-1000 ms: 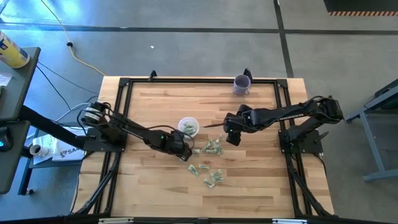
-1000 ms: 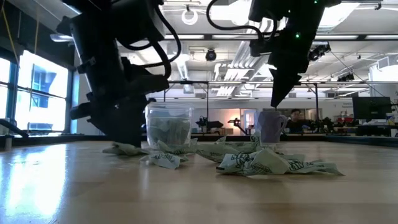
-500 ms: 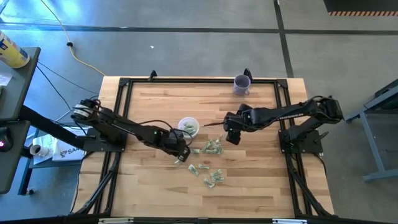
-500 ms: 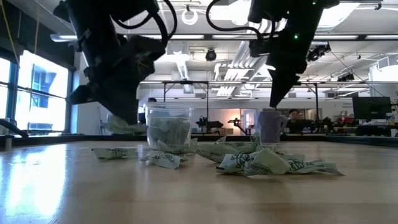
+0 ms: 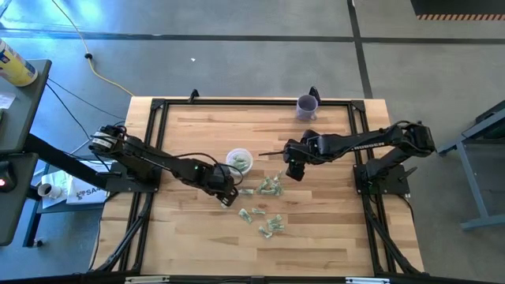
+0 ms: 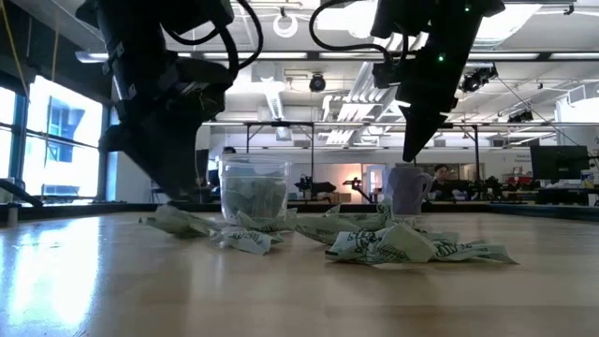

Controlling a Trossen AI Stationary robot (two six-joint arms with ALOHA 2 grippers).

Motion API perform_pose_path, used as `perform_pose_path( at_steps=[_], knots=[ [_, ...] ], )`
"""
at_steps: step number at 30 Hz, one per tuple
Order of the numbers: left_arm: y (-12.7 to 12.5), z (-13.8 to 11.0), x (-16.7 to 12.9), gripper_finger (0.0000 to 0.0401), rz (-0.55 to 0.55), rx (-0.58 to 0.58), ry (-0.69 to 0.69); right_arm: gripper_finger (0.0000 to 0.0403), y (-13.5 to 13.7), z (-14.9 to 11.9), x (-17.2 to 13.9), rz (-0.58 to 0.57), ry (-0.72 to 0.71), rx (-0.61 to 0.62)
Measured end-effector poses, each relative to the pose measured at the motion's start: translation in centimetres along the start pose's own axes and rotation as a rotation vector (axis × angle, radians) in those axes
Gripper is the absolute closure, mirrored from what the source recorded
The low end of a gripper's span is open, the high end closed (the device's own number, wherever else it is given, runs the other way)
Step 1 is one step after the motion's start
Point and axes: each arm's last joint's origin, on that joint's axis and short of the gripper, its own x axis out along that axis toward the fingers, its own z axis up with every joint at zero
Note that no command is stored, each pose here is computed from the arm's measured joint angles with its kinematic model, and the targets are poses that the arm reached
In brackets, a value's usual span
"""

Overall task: Pick and place Stevia / Truvia into bins
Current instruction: Put the white stevia packet into the transparent container

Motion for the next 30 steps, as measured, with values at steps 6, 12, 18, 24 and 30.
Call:
perform_pose_path(
  at_steps=[6, 12, 18, 24, 30],
  knots=[
    [0.6, -0.3, 0.0, 0.0106, 0.062, -0.032, 0.028, 0.0151, -0.2, 0.1, 0.1, -0.003, -0.002, -0.008],
    [0.7, -0.2, 0.1, 0.0106, 0.090, -0.082, -0.001, 0.0151, -0.3, 0.3, 0.1, 0.000, -0.013, 0.002],
    [0.2, 0.1, 0.1, 0.0162, 0.037, -0.108, -0.047, 0.0151, -0.6, 0.5, 0.3, -0.003, -0.016, 0.015],
    [0.0, 0.2, 1.4, 0.0209, 0.062, -0.110, -0.084, 0.0151, -0.7, 0.5, 0.3, -0.004, -0.018, 0.021],
    [-0.1, -0.2, 3.8, 0.0231, 0.090, -0.125, -0.030, 0.0151, -0.7, 0.5, 0.3, -0.003, -0.018, 0.022]
  ],
)
